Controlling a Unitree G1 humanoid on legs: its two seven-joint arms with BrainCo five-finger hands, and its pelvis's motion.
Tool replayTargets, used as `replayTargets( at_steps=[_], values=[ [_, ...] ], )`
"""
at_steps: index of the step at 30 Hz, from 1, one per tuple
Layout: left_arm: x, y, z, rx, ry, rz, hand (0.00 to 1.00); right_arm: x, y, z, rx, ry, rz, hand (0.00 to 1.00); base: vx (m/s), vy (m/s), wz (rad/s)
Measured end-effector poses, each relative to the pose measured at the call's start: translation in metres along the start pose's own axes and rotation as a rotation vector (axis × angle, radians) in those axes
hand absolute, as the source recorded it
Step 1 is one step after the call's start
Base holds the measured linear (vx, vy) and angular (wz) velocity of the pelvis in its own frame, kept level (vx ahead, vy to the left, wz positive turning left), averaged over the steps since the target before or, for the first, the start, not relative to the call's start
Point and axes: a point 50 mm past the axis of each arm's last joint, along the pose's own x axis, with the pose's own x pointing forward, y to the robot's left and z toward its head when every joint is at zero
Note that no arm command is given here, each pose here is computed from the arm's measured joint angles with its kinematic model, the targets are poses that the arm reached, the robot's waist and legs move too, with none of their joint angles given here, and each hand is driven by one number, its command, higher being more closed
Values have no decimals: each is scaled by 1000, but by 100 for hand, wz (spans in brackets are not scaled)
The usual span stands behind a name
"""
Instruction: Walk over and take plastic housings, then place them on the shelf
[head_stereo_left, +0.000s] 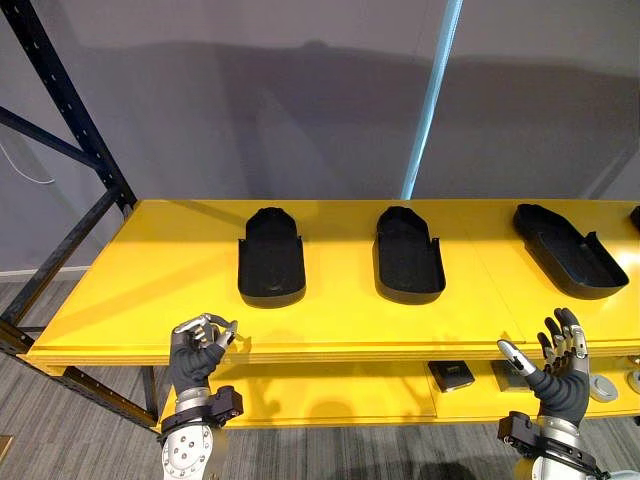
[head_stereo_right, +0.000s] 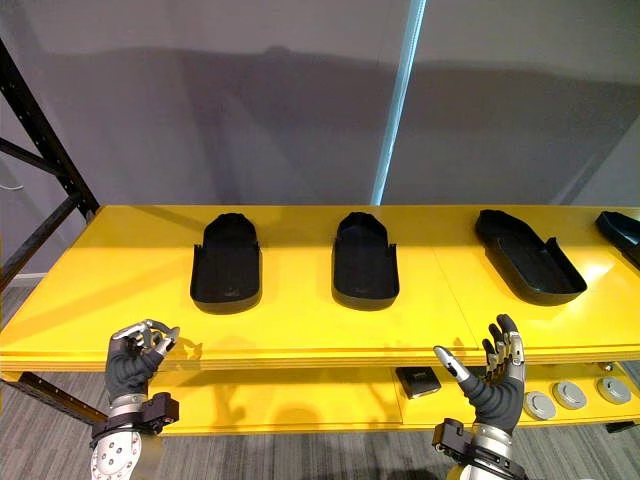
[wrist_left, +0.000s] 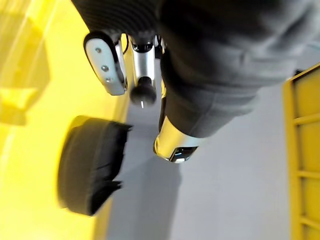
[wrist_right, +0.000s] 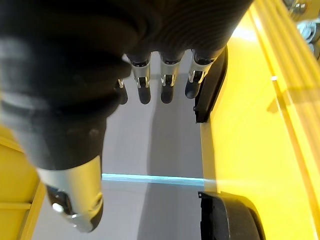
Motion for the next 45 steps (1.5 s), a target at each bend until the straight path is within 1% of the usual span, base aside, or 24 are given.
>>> replayTargets(
  at_steps=[3,5,7,9,13,22,31,32,36,40,43,45],
  values=[
    [7,-13,-11,-44,51,-65,100,3,2,-3,19,8,2,0,29,4,-8],
    [19,-33,-13,-80,52,-131,100,4,10,-7,37,22,26,0,0,0,0],
    [29,-45,-11,-103,41,-172,100,4,17,-8,51,23,48,0,-1,11,-2],
    [36,-53,-9,-108,30,-196,100,6,22,-7,65,17,64,0,-15,6,-1],
    [46,-59,-10,-108,38,-205,100,9,26,-11,74,28,73,0,-62,18,-9],
    [69,-64,-8,-92,43,-132,100,6,26,-13,68,45,68,0,-50,17,-6],
    [83,-43,-6,-47,36,15,100,4,28,-15,71,57,77,0,-45,23,0],
    [84,-38,-6,-48,36,39,0,4,27,-15,70,58,76,0,-55,27,3],
    [75,-33,0,-64,17,78,0,3,27,-15,68,60,71,0,-45,30,5],
    [25,-25,29,-161,-106,73,0,3,26,-15,65,62,59,0,-7,28,2],
    [6,-20,37,-173,-147,50,0,5,27,-17,65,66,62,0,-7,29,-21],
    [0,-15,45,-175,-186,57,0,13,33,-14,74,40,92,0,-18,41,-86]
  ],
)
